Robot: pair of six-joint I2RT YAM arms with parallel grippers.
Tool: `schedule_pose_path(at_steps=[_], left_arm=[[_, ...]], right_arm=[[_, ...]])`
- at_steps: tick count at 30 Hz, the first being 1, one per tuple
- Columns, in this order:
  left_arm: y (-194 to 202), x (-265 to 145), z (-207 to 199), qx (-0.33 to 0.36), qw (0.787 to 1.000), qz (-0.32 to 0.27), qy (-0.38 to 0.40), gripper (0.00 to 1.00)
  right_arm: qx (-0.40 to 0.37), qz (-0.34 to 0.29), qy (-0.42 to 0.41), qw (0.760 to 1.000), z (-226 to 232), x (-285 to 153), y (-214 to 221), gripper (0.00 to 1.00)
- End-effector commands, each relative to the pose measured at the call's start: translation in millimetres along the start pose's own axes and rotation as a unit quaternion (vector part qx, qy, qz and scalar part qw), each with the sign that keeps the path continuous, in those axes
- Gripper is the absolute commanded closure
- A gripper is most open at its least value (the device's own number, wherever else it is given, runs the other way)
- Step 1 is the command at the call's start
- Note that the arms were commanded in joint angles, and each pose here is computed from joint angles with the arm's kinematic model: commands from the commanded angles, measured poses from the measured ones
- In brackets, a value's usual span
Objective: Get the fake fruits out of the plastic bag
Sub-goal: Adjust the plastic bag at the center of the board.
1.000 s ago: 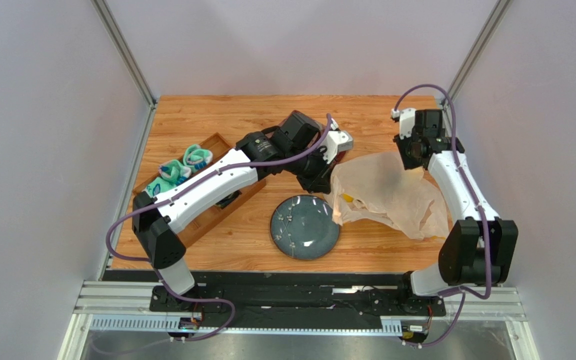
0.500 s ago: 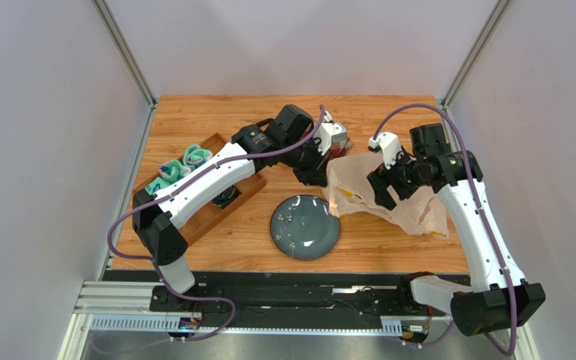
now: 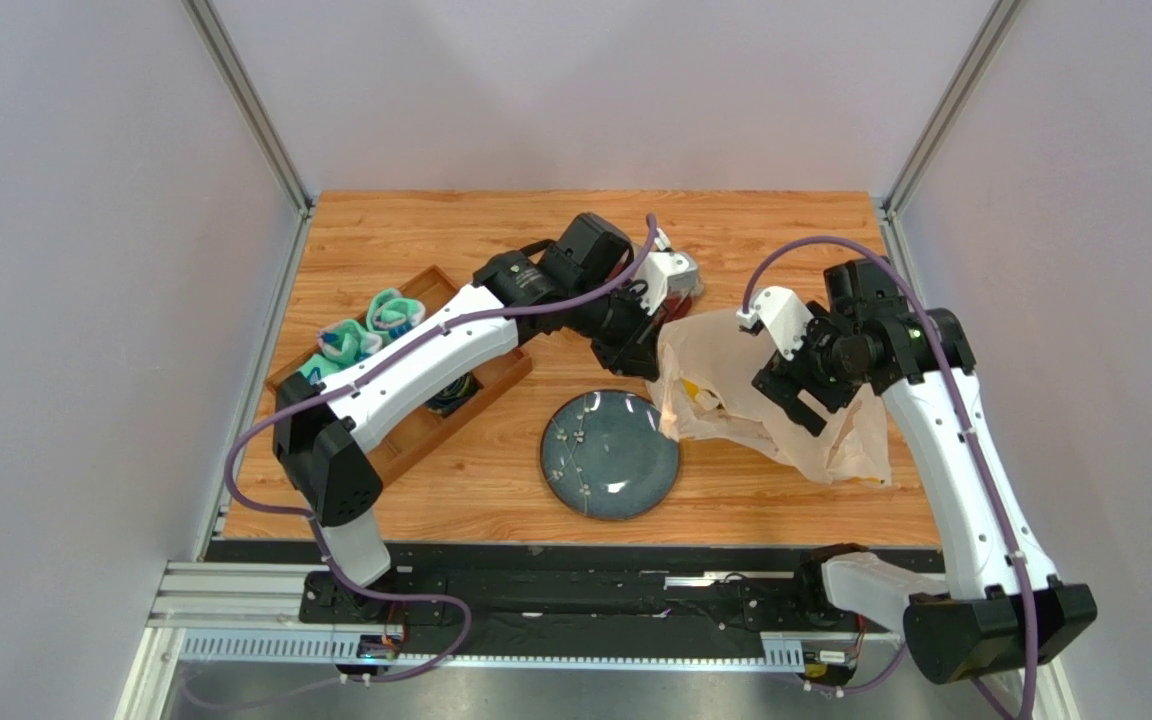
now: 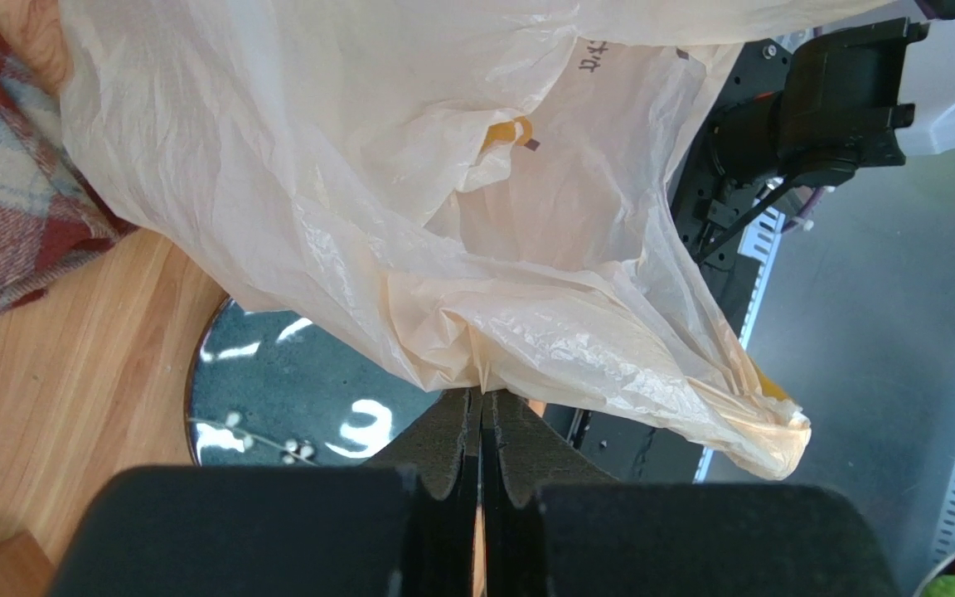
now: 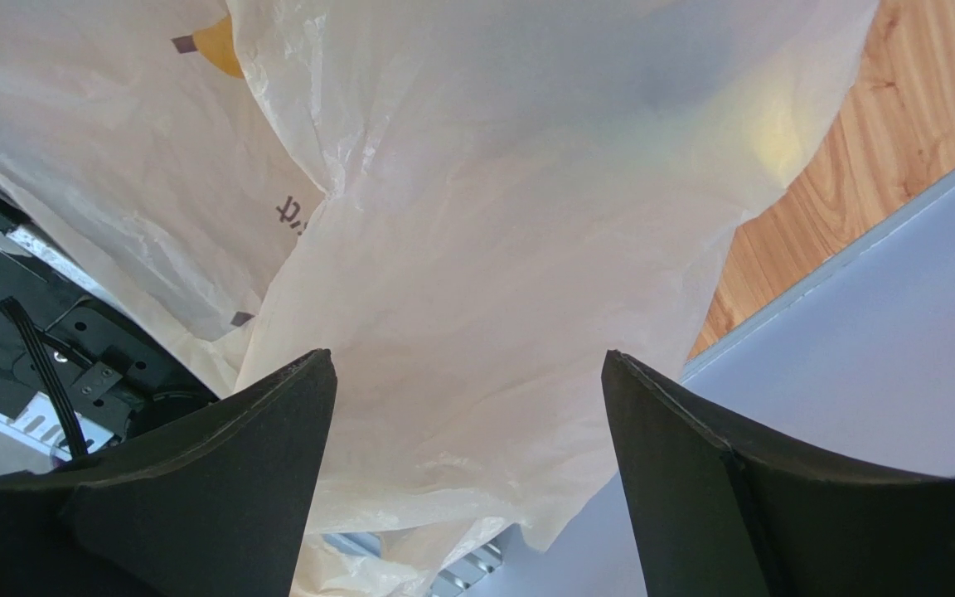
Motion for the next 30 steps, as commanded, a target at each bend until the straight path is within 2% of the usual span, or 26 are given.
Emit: schedule_pose_path(at_steps=[1, 4, 10, 13, 14, 20, 23, 24, 26, 27, 29, 30], left_arm=[[-14, 1, 3, 0.021, 1.000, -0.015, 0.000, 1.00], [-13, 3, 5, 0.023, 1.000, -0.012, -0.005, 1.00], [-12, 4, 11, 0.025, 0.999, -0.013, -0.022, 1.00], [-13, 3, 15, 0.020, 0.999, -0.019, -0.028, 1.00], [-13, 4, 17, 0.019, 0.999, -0.018, -0.028, 1.00], [-17, 4, 23, 0.014, 0.999, -0.020, -0.025, 1.00], [-18, 4, 25, 0.013, 0.999, -0.020, -0.025, 1.00], [-19, 4, 26, 0.012, 0.999, -0.021, -0.025, 1.00], [-20, 3, 28, 0.010, 0.999, -0.022, -0.027, 1.00], [-23, 1, 30, 0.011, 0.999, -0.026, -0.028, 1.00], [-31, -3, 35, 0.023, 0.999, -0.035, -0.032, 1.00], [-34, -4, 37, 0.028, 0.998, -0.036, -0.033, 1.00]], right_arm=[[0.000, 0.132, -0.104, 0.986, 26, -14, 33, 0.15], [-0.007, 0.157, -0.121, 0.980, 27, -5, 38, 0.13], [0.000, 0.089, -0.182, 0.979, 47, -1, 41, 0.14], [-0.005, 0.083, -0.217, 0.973, 63, 9, 51, 0.14], [-0.002, 0.103, -0.228, 0.968, 68, 16, 58, 0.14], [0.015, 0.146, -0.140, 0.979, 55, 45, 70, 0.19], [0.025, 0.135, -0.085, 0.987, 41, 49, 62, 0.39], [0.023, 0.127, -0.073, 0.989, 36, 49, 58, 0.56], [0.015, 0.111, -0.046, 0.993, 22, 42, 46, 0.69], [0.007, 0.102, -0.038, 0.994, 15, 39, 40, 0.79], [0.004, 0.073, -0.006, 0.997, -8, 26, 20, 0.85], [0.002, 0.057, 0.009, 0.998, -19, 21, 11, 0.92]])
Point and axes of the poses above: each gripper's point midway between its finger pads, its own x axis out along the fingers, its own z axis along the line the jaws close on, y = z × x, the point moved 8 cm from there along -x, back along the fingers
